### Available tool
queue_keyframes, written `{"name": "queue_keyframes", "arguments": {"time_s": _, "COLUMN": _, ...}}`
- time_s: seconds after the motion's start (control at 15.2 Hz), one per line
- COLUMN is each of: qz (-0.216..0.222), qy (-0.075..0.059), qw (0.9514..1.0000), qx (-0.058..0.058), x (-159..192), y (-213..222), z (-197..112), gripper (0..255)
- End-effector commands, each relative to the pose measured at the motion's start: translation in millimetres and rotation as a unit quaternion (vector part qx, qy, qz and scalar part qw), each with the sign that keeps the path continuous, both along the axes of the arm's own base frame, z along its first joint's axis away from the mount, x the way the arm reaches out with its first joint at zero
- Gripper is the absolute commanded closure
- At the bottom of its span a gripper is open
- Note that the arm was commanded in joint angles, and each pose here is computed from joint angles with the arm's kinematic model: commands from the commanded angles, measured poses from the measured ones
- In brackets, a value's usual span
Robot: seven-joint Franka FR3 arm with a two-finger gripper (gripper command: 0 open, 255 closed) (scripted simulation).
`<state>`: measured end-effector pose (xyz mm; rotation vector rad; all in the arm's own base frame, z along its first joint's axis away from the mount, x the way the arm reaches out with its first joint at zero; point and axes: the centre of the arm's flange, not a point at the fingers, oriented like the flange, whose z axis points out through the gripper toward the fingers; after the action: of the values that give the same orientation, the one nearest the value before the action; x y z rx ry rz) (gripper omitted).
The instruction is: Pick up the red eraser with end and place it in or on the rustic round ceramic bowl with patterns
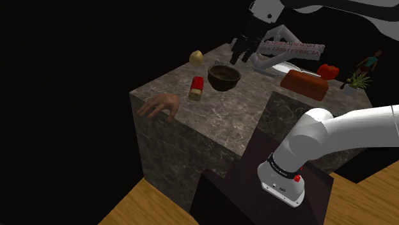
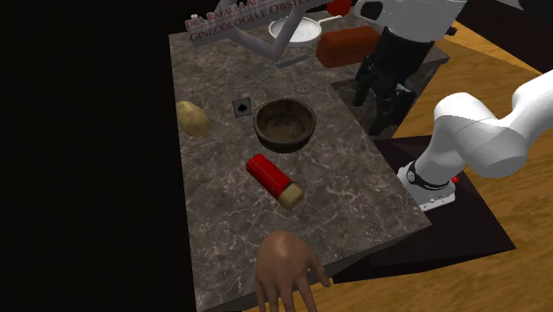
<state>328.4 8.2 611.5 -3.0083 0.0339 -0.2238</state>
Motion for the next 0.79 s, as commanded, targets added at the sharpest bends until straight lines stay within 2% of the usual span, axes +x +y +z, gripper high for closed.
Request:
{"name": "queue_keyframes", "arguments": {"time_s": 0.0, "qz": 0.0, "qy": 0.0, "qw": 1.0, "qx": 0.0, "x": 0, "y": 0, "z": 0, "gripper": 0}}
{"name": "queue_keyframes", "arguments": {"time_s": 0.33, "qz": -0.082, "qy": 0.022, "qw": 0.9963, "qx": -0.01, "x": 51, "y": 22, "z": -42, "gripper": 0}}
{"name": "queue_keyframes", "arguments": {"time_s": 0.53, "qz": -0.131, "qy": 0.036, "qw": 0.9906, "qx": -0.016, "x": 83, "y": 30, "z": -69, "gripper": 0}}
{"name": "queue_keyframes", "arguments": {"time_s": 0.73, "qz": -0.179, "qy": 0.049, "qw": 0.9823, "qx": -0.022, "x": 114, "y": 35, "z": -97, "gripper": 0}}
